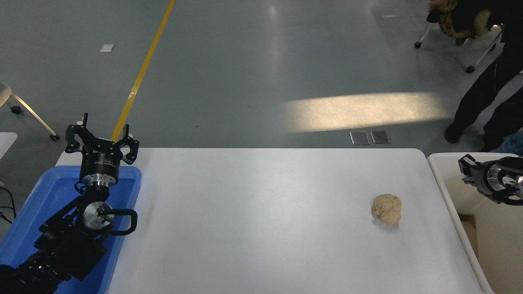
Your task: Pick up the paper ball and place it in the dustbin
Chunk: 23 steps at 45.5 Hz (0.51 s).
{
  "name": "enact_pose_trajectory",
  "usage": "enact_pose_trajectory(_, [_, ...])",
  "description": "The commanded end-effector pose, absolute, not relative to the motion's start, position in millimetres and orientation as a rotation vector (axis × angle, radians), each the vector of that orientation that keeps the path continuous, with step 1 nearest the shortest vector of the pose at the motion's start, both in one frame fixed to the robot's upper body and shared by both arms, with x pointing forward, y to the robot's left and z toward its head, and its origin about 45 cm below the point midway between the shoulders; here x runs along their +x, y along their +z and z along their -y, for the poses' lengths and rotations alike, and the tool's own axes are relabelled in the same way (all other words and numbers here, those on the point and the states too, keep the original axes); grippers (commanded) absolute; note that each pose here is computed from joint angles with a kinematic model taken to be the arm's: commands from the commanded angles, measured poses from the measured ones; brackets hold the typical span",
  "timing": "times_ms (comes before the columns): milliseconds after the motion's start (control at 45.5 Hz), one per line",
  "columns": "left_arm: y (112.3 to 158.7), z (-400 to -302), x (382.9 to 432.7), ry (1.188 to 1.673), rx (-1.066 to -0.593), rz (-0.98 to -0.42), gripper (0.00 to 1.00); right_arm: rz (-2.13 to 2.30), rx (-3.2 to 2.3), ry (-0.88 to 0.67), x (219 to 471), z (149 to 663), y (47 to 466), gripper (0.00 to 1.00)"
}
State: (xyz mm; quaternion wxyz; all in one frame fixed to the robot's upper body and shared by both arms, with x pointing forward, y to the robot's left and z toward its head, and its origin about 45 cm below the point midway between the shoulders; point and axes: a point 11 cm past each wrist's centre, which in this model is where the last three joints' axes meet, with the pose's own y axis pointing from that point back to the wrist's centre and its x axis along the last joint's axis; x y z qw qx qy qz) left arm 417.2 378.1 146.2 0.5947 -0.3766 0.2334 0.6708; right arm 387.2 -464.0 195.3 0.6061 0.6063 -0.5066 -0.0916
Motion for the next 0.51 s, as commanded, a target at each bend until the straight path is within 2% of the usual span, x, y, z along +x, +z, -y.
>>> enact_pose_trajectory(0, [146.1, -378.0, 417.1, 1.559, -0.874, -0.542, 0.99, 1.045, 1.475, -0.146, 386, 426, 252, 1.0])
enact_pose_trajectory(264, [145.5, -378.7, 416.5, 1.561, -0.878, -0.544, 0.99, 0.867, 1.586, -0.112, 366, 370, 312, 1.0])
enact_pose_trajectory(484, [145.5, -378.7, 416.5, 1.561, -0.878, -0.544, 0.99, 0.666, 1.659, -0.003, 343, 301, 361, 1.0])
